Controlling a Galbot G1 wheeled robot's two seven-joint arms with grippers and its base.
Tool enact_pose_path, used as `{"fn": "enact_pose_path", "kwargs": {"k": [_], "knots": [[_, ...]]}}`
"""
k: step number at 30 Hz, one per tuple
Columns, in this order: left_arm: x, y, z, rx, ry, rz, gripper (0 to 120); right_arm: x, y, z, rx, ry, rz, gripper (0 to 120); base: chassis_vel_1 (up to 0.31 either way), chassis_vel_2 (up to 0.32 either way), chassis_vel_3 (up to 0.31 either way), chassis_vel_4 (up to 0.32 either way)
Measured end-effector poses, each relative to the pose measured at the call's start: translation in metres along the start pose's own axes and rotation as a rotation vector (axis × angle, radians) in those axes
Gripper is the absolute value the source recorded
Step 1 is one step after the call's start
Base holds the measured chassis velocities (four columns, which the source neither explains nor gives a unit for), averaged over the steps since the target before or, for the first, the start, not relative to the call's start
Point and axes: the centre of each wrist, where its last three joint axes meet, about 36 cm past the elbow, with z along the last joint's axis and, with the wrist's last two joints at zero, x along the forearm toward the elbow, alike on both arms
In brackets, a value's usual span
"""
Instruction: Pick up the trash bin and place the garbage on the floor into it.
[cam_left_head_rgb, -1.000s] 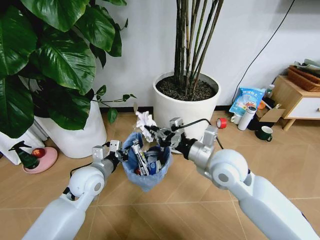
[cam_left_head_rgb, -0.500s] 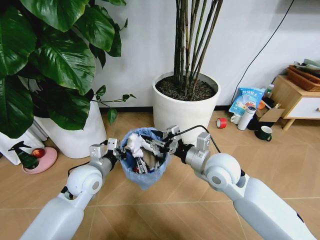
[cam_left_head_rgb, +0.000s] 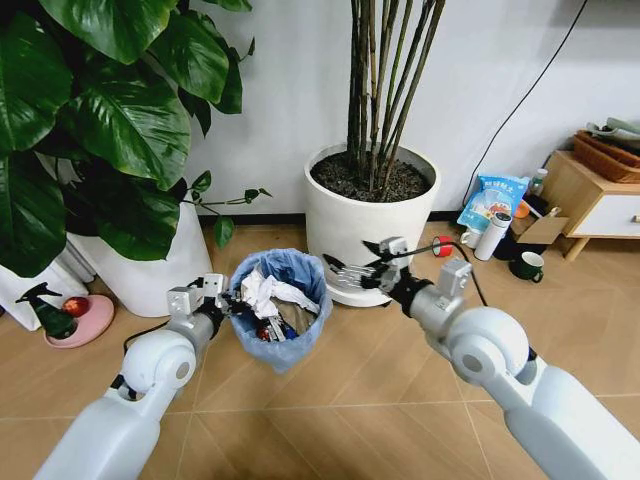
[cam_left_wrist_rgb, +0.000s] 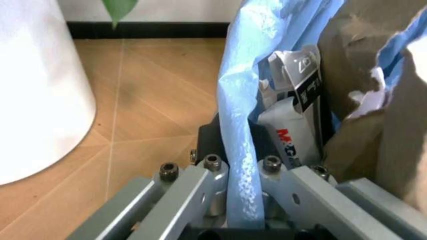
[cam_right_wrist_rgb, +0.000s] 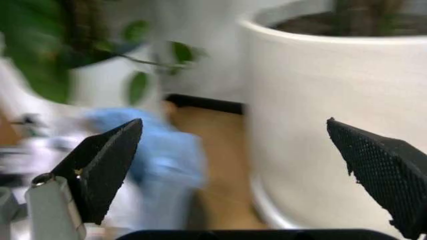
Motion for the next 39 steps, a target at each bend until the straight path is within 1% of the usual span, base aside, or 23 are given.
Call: {"fn": "enact_pose_path", "kwargs": {"k": [1,3,4,7,8,10,17,21,35,38,39], "knots": [[0.002,-0.001,0.001,-0.002,-0.001,-0.001,0,0.006,-0.006,0.005,0.019,0.001,0.040,100,0.000,0.000,0.000,0.000],[0.006,-0.003,0.003,-0.008,-0.003,-0.004,0,0.032,-0.021,0.026,0.050,0.041,0.133,100,0.000,0.000,0.000,0.000],[0.006,-0.003,0.003,-0.008,-0.003,-0.004,0,0.032,-0.021,0.026,0.050,0.041,0.133,100,0.000,0.000,0.000,0.000],[0.009,-0.003,0.003,-0.013,-0.004,-0.003,0,0.061,-0.029,0.044,0.048,0.079,0.214,100,0.000,0.000,0.000,0.000],[0.009,-0.003,0.003,-0.013,-0.004,-0.003,0,0.061,-0.029,0.044,0.048,0.079,0.214,100,0.000,0.000,0.000,0.000],[0.009,-0.003,0.002,-0.013,-0.007,-0.003,0,0.074,-0.033,0.052,0.044,0.086,0.256,100,0.000,0.000,0.000,0.000],[0.008,-0.004,0.002,-0.011,-0.009,0.000,0,0.088,-0.040,0.065,0.038,0.104,0.299,100,0.036,-0.028,-0.029,0.034],[0.009,-0.005,0.002,-0.011,-0.010,0.002,0,0.091,-0.042,0.069,0.033,0.108,0.310,100,0.119,-0.139,-0.120,0.132],[0.015,-0.008,0.002,-0.015,-0.010,0.001,0,0.106,-0.045,0.090,0.008,0.126,0.345,100,0.213,-0.204,-0.202,0.207],[0.015,-0.011,0.003,-0.011,-0.009,0.006,0,0.114,-0.046,0.108,-0.015,0.154,0.362,100,0.181,-0.174,-0.170,0.199],[0.015,-0.011,0.003,-0.011,-0.009,0.006,0,0.114,-0.046,0.108,-0.015,0.154,0.362,100,0.151,-0.165,-0.167,0.205]]}}
